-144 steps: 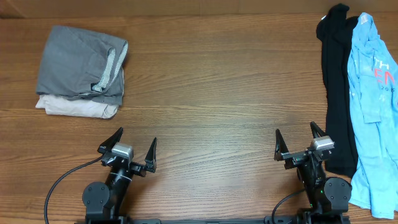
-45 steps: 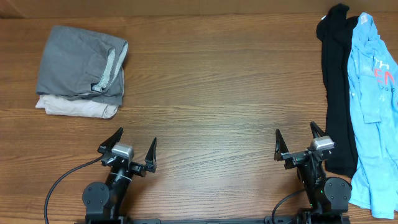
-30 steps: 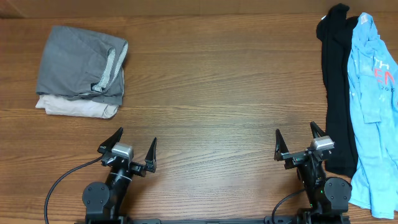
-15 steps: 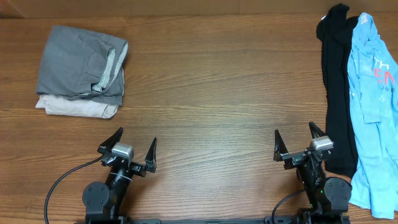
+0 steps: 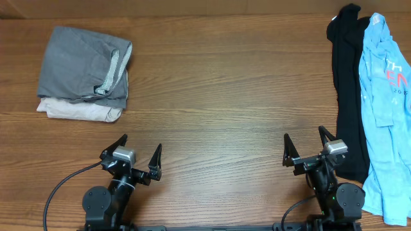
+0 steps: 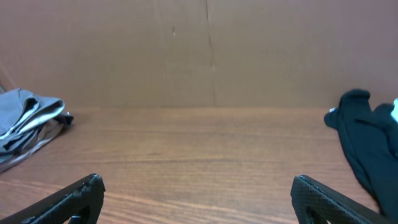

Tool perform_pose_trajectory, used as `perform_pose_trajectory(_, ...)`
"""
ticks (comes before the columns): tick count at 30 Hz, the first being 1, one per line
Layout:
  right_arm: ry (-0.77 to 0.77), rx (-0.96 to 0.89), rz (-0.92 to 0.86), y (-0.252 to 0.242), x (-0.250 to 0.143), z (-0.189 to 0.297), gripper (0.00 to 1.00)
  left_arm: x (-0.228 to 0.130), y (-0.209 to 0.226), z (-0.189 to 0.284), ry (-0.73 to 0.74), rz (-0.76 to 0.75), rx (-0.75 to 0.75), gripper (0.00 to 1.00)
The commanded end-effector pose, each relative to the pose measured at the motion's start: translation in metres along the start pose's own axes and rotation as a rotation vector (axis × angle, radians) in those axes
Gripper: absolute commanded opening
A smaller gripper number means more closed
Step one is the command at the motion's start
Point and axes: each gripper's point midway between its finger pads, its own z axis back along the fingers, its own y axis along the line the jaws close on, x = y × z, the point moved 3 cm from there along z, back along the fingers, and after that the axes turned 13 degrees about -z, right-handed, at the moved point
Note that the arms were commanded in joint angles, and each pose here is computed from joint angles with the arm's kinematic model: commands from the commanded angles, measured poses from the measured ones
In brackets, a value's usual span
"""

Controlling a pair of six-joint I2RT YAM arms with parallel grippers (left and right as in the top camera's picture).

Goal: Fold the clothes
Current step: 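Reach the right gripper toward the light-blue T-shirt on the right pile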

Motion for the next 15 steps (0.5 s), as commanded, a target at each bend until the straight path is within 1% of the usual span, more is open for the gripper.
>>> perform_pose_trajectory(1, -0.038, 0.015, 0.0, 0.012, 0.028, 0.008, 1.0, 0.032, 0.0, 0.008, -0.026, 0.007, -0.008, 1.0)
perform_pose_trajectory(5, -0.035, 0.014, 0.0, 0.017, 0.039, 0.013, 1.0, 0.048, 0.003, 0.005, -0.006, 0.014, -0.013, 1.0)
perform_pose_trajectory(11, -0.034, 0.01, -0.001, 0.026, 0.06, 0.025, 1.0, 0.07, -0.002, -0.008, 0.076, 0.053, -0.123, 1.0)
perform_pose_trajectory(12, -0.022, 0.005, -0.005, 0.029, 0.064, 0.028, 1.0, 0.081, -0.003, -0.012, 0.114, 0.072, -0.156, 1.0)
perform_pose_trajectory(15, 0.015, -0.007, -0.015, 0.032, 0.07, 0.032, 1.0, 0.101, 0.002, -0.018, 0.171, 0.096, -0.166, 1.0)
